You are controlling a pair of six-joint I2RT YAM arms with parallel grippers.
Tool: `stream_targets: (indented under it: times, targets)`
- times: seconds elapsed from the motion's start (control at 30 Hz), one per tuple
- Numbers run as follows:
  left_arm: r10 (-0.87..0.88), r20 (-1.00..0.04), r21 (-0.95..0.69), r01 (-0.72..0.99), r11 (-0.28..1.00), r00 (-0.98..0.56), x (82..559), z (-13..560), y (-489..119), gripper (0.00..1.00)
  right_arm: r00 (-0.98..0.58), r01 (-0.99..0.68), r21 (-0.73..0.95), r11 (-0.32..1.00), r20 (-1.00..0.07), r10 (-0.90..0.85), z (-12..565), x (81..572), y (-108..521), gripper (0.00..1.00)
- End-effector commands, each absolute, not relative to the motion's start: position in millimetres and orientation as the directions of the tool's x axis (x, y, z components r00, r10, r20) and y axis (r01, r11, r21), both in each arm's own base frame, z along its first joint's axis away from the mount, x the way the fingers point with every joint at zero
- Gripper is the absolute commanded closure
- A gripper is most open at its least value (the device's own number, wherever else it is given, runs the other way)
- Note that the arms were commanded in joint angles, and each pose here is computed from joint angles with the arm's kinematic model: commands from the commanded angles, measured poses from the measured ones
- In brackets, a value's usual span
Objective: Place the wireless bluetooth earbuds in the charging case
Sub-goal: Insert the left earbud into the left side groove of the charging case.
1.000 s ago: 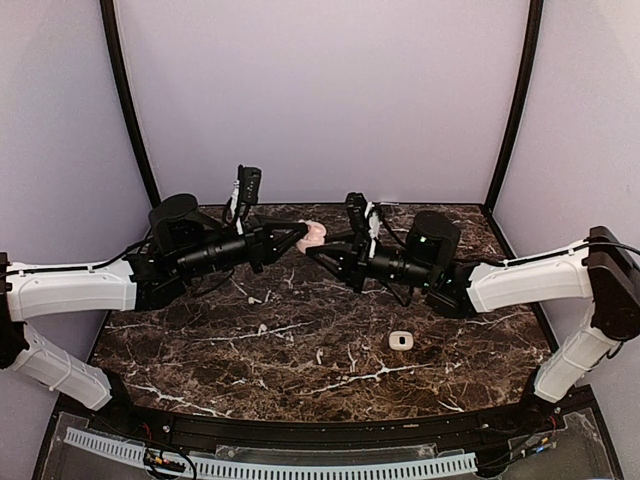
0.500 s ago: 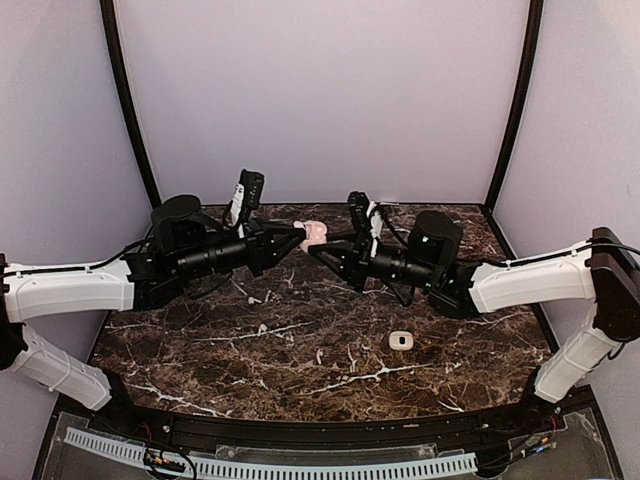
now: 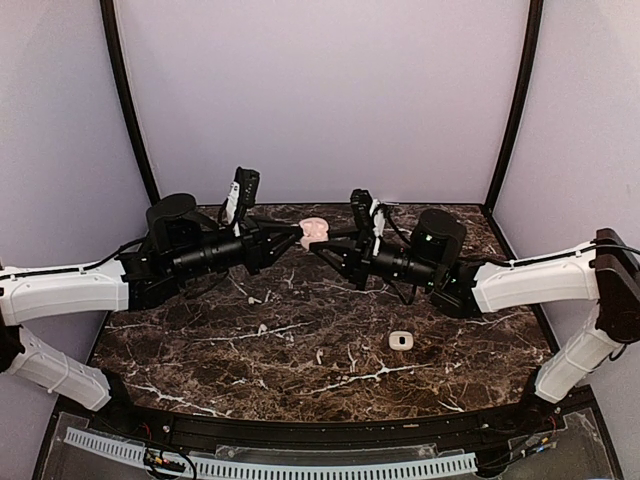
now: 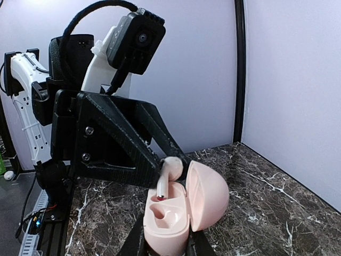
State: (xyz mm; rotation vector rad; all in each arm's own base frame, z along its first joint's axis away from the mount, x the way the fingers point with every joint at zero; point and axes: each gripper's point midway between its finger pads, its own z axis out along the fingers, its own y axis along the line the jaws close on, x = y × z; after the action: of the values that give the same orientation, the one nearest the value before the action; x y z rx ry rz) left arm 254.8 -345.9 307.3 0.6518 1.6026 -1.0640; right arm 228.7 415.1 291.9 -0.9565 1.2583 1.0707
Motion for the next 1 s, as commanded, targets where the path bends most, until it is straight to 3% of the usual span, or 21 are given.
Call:
stream_targets:
  times: [0.0,0.17,0.5,0.77,0.97]
  targets:
    - [-0.05,-0.951,-0.297,0.851,0.433,-0.306,248,299,-349,0.75,0.081,-0.972,-0.036,0.234,-0.979,0.185,322,221,413,1.0]
    - [-0.036,-0.956,-0.279,0.868,0.411,-0.29,244,302,-352,0.83,0.065,-0.972,-0.026,0.232,-0.985,0.161,310,224,417,1.0]
    - [-0.004,-0.962,-0.251,0.878,0.407,-0.273,241,301,-351,0.86,0.067,-0.97,-0.032,0.239,-0.988,0.141,305,227,420,1.0]
    - [0.034,-0.97,-0.21,0.901,0.379,-0.241,231,307,-349,0.66,0.088,-0.966,-0.048,0.252,-0.985,0.149,309,228,416,1.0]
    - [-0.038,-0.978,-0.201,0.887,0.416,-0.204,226,330,-329,0.53,0.103,-0.973,-0.05,0.225,-0.968,0.23,313,222,386,1.0]
